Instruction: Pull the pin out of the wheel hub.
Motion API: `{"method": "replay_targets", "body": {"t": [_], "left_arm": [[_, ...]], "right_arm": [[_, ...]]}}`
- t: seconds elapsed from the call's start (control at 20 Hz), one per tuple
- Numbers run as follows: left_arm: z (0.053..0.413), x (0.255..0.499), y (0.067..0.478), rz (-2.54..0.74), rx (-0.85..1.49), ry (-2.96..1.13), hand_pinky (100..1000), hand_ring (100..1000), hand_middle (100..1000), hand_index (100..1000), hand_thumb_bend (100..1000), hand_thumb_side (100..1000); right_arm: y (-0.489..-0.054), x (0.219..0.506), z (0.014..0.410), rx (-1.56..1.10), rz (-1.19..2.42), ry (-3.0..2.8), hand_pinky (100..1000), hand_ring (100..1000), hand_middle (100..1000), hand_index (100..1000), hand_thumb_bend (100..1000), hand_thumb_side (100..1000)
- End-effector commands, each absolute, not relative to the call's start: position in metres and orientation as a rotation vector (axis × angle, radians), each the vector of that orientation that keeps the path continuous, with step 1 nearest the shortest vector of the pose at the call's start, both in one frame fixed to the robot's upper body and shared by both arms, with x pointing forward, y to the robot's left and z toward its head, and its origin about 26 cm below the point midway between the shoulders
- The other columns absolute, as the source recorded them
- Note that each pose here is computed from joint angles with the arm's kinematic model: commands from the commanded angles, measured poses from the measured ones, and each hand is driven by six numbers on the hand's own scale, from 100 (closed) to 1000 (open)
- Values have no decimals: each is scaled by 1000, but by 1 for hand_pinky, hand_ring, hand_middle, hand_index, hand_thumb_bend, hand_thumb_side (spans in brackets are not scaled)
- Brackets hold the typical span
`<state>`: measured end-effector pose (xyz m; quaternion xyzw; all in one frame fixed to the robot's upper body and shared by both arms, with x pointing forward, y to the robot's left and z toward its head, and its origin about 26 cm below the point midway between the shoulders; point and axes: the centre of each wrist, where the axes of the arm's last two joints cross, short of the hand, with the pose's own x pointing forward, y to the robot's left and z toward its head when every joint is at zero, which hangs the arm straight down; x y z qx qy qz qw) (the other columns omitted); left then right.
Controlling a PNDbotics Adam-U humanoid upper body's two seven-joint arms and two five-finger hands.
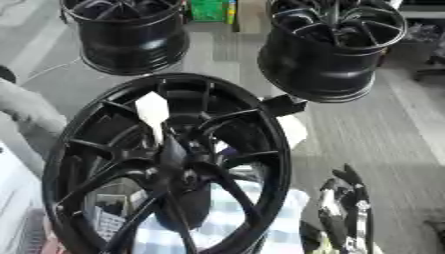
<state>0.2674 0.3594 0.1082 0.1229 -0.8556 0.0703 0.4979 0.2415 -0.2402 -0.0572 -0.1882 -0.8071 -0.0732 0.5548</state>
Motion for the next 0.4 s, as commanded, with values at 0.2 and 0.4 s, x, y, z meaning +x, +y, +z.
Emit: {"method": "replay_targets", "body": {"t": [0.2, 0.4], "left_arm": [[104, 275, 357, 146, 287, -2057, 719, 657, 731, 894, 100, 731], [100, 278, 355, 141, 277, -2042, 718, 654, 726, 870, 100, 735]], "right_arm": [[-243, 245, -49, -457, -170, -1940, 520, 540, 734, 898, 100, 540], [-243, 245, -48, -457, -170, -1942, 520, 541, 734, 899, 100, 539]]}}
